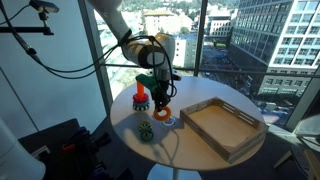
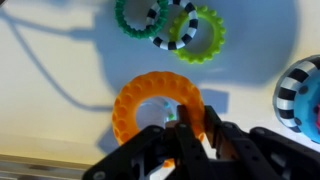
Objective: Put the orange ring on the orange stand.
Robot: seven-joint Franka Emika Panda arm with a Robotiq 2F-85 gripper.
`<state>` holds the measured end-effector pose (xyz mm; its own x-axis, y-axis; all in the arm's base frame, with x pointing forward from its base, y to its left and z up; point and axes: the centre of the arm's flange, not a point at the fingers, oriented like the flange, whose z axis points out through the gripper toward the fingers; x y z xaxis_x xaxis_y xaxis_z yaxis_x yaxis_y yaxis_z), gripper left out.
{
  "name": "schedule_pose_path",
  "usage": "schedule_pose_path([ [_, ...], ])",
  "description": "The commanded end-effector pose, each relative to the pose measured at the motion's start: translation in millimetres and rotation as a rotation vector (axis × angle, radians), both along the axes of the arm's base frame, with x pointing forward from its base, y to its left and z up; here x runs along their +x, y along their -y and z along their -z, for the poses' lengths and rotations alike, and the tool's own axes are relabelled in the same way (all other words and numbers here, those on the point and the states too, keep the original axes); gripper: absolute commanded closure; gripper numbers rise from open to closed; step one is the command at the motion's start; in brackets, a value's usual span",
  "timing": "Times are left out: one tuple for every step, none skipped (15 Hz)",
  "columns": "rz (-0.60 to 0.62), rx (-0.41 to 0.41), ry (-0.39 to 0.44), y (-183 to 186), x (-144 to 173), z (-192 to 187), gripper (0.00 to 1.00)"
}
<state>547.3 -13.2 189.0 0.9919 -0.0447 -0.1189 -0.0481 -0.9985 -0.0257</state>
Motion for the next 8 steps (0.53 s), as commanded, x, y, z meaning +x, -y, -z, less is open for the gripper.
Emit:
schedule_pose_path([
  [-0.056,-0.018,-0.035,-8.6,11.5,-31.9,0.92],
  [-0.068,-0.027,-0.044,-13.0,13.2,-39.2,0.92],
  [-0.079,-0.04,-0.052,-17.2,14.9,-46.4,0.92],
  [-0.093,-0.049,-0.06,-21.1,16.3,-52.7,0.92],
  [-0.112,-0.056,-0.068,-25.6,17.8,-60.7,0.92],
  [-0.128,-0.062,-0.078,-29.7,18.9,-67.5,0.92],
  [-0.146,-0.07,-0.088,-34.2,19.8,-74.3,0.92],
  [-0.161,-0.077,-0.095,-38.4,20.5,-80.6,0.92],
])
